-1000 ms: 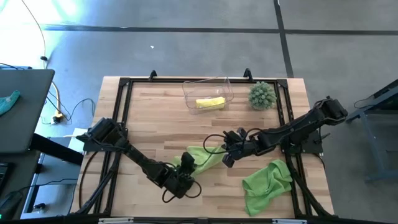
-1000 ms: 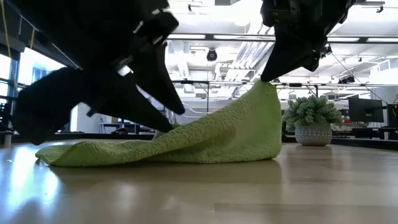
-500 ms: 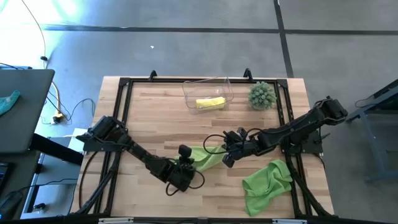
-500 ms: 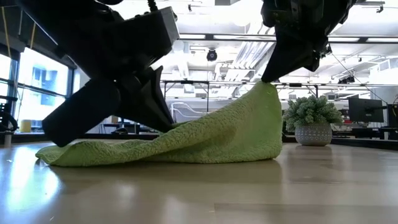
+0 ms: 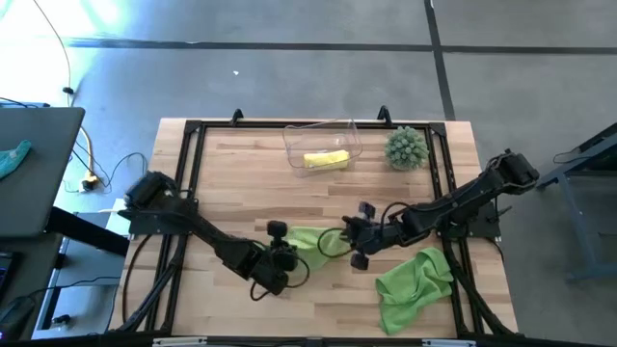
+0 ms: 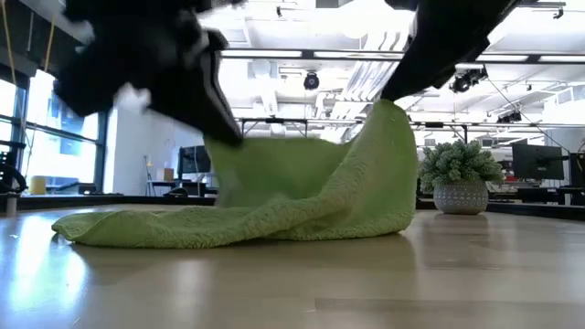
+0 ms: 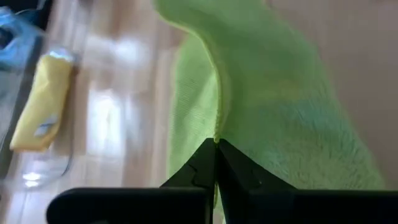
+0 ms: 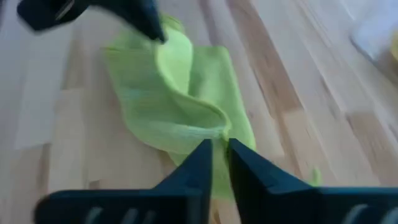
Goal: Roll microfiber towels into tight, uniform cylinder then place into a basket
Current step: Fold the light green microfiber towel
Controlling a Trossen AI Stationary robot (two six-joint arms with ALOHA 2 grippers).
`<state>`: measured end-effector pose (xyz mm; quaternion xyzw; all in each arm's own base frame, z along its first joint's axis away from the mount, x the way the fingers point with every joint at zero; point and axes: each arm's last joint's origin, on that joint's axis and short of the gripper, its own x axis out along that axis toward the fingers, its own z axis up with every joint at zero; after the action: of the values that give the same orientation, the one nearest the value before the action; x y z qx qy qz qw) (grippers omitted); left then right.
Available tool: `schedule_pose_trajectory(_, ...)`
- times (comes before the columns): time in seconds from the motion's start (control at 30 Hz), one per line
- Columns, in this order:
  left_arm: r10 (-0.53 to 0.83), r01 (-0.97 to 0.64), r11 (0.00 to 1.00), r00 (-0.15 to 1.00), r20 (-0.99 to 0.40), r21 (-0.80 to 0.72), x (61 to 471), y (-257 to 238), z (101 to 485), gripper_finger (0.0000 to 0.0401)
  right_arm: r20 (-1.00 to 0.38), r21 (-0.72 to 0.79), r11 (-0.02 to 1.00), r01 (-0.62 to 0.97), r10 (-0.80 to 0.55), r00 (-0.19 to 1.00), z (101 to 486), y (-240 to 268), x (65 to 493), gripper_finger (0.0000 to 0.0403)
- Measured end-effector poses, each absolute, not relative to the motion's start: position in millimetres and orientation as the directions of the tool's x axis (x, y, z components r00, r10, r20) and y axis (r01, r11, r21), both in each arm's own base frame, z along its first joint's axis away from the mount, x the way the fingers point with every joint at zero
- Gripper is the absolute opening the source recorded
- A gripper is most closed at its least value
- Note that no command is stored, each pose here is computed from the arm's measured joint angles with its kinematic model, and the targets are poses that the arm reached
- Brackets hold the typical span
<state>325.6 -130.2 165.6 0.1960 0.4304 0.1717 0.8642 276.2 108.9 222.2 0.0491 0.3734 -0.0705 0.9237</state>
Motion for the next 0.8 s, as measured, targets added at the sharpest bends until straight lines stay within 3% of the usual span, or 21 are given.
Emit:
schedule_pose_trajectory(0.23,0.343,-0.197,0.939,0.575,-0.743,0.281,299,-130,208,0.0000,-0.701,-0.072,0.997,0.031,-0.073,0.709,216,119,277,0.0127)
schedule_pose_trajectory(0.47,0.093,-0.080,0.995,0.544,-0.834,0.059,286,-149,215,0.0000,-0.784,-0.227,0.963,-0.148,-0.091,0.613,162,137,292,0.0128)
schedule_pose_trajectory(0.6,0.060,-0.075,0.997,0.502,-0.863,0.026,279,-156,213,0.0000,-0.801,-0.253,0.949,-0.186,-0.097,0.591,138,143,298,0.0128)
schedule_pose_trajectory(0.8,0.041,-0.090,0.996,0.467,-0.883,-0.002,272,-164,210,0.0000,-0.772,-0.364,0.905,-0.222,-0.160,0.616,144,138,299,0.0128)
